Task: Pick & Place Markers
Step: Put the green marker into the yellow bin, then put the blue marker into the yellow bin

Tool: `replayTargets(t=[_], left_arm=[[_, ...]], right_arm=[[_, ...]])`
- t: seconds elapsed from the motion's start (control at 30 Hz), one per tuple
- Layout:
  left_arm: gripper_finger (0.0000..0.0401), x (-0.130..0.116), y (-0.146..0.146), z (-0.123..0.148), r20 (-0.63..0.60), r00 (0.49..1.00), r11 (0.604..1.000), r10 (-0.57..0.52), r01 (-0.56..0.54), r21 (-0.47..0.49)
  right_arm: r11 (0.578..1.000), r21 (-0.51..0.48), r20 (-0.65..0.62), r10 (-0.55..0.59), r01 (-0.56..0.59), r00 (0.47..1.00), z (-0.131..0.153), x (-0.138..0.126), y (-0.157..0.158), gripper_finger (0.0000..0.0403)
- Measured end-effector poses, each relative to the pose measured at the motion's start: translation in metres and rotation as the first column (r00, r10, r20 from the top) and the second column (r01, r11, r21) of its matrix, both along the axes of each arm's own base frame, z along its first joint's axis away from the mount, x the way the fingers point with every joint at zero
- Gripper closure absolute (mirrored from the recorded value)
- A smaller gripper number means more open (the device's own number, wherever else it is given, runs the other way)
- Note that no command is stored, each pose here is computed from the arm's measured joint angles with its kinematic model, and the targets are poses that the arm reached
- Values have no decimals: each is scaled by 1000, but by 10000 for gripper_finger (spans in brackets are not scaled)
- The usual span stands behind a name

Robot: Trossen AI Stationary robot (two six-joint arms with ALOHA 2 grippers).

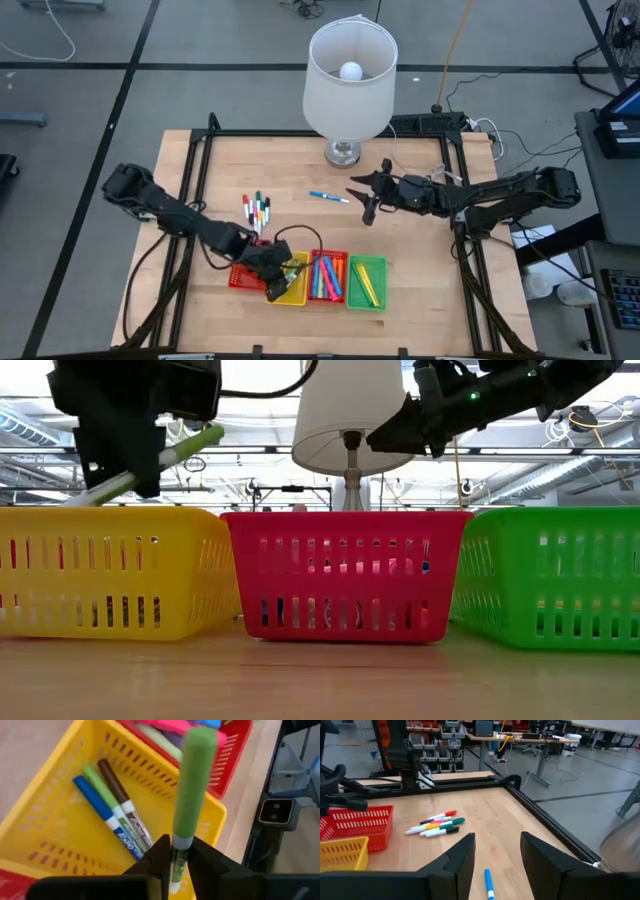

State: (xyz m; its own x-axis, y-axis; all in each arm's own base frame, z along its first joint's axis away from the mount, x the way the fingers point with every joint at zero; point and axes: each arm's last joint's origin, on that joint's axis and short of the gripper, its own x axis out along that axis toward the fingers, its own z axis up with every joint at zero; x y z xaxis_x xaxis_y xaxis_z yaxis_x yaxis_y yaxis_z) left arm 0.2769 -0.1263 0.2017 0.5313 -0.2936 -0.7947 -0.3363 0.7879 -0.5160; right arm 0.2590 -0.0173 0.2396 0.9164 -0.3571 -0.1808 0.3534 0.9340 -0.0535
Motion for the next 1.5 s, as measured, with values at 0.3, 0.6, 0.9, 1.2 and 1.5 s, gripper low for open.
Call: replayTargets(t=[0.3, 0.6, 0.9, 1.2, 1.5], left_arm=[[254, 3, -1, 0, 45, 996, 997, -71, 70, 34], [221, 11, 13, 20, 220, 944, 962, -245, 208, 179], [220, -6, 30, 71, 441, 786, 774, -434, 74, 629], [219, -29, 102, 72, 716, 590, 754, -373, -257, 604], [219, -46, 157, 53, 849, 490, 716, -198, -519, 467]], right_arm=[[1000, 1, -8, 5, -5, 1000, -1, 0, 1, 256], [999, 41, 7, -4, 4, 1000, -1, 0, 1, 254], [997, 80, -52, -15, 19, 999, -18, 9, -1, 250], [985, 173, -289, 66, -15, 955, -47, 50, -28, 250], [983, 166, -544, 154, -75, 825, -100, 94, -44, 250]])
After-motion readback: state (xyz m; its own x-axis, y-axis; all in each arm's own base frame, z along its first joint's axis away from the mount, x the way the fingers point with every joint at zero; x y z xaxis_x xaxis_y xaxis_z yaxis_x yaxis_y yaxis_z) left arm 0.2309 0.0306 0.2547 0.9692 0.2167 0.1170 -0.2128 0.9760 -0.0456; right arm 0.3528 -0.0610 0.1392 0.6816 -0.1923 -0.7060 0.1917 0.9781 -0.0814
